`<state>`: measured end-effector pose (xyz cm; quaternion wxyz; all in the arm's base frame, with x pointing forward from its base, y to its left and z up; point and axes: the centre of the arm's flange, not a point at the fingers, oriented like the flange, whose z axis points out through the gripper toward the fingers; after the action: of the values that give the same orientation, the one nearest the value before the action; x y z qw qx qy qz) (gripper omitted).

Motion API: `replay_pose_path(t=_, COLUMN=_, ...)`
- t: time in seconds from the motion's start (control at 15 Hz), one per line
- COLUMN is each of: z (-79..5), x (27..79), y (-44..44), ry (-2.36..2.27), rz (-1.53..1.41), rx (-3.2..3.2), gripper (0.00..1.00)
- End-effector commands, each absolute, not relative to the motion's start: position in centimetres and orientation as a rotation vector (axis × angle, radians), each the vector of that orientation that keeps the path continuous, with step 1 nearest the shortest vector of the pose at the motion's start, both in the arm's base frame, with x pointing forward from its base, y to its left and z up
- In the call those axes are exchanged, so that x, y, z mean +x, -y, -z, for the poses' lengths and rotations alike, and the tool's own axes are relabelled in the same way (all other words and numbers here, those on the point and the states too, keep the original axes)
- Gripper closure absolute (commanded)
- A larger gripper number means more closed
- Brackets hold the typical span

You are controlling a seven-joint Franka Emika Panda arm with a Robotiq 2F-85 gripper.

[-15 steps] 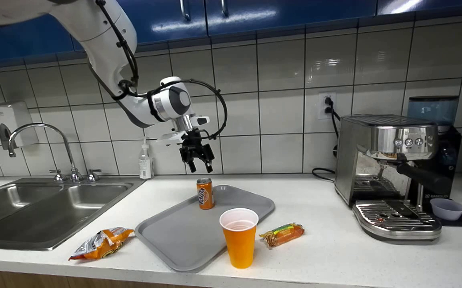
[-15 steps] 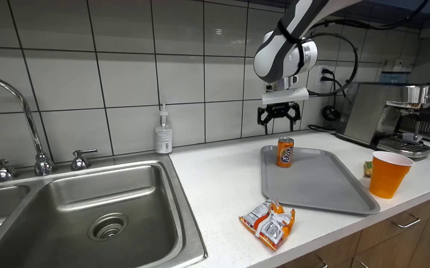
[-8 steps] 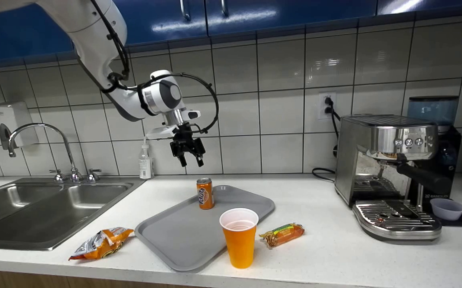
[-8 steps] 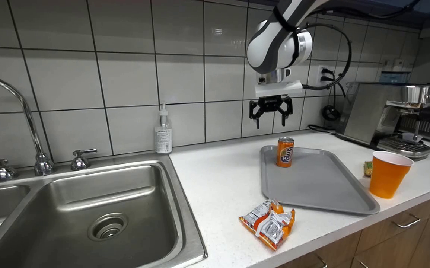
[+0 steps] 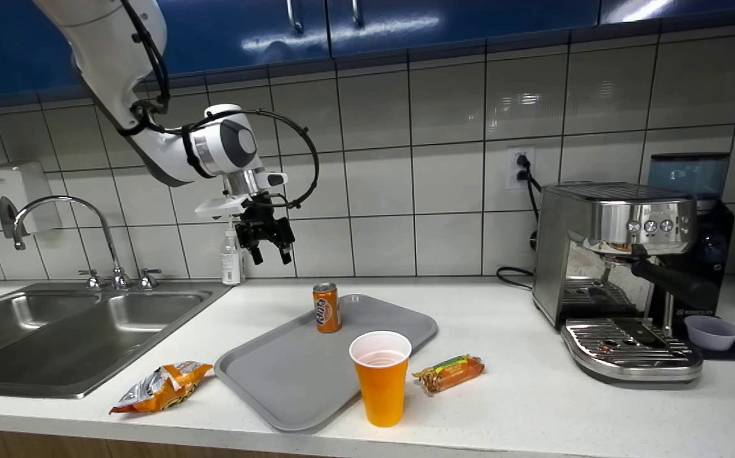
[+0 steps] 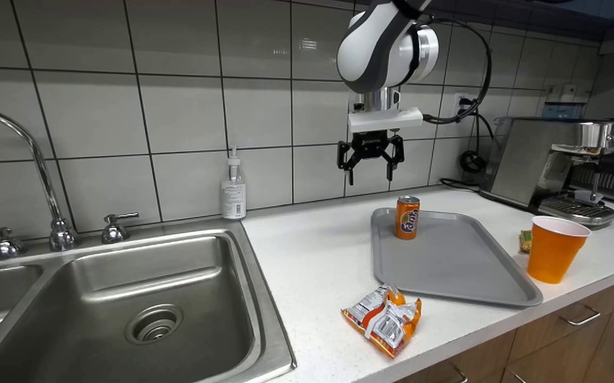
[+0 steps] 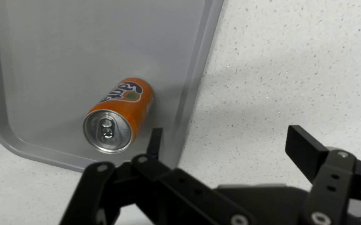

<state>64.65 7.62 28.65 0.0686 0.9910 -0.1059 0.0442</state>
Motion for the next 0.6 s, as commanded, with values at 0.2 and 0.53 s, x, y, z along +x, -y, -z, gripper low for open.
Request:
replay_pose_path(t=0.2, z=-31.0, x=59.1, y=-9.9, ry=0.213, rz=-0.068, rx=2.989, gripper=0.0)
replay_pose_path(t=0.53, z=-31.5, x=56.5, y=-10.6, ry=0.177, rz=-0.023, rx=2.992, gripper=0.0)
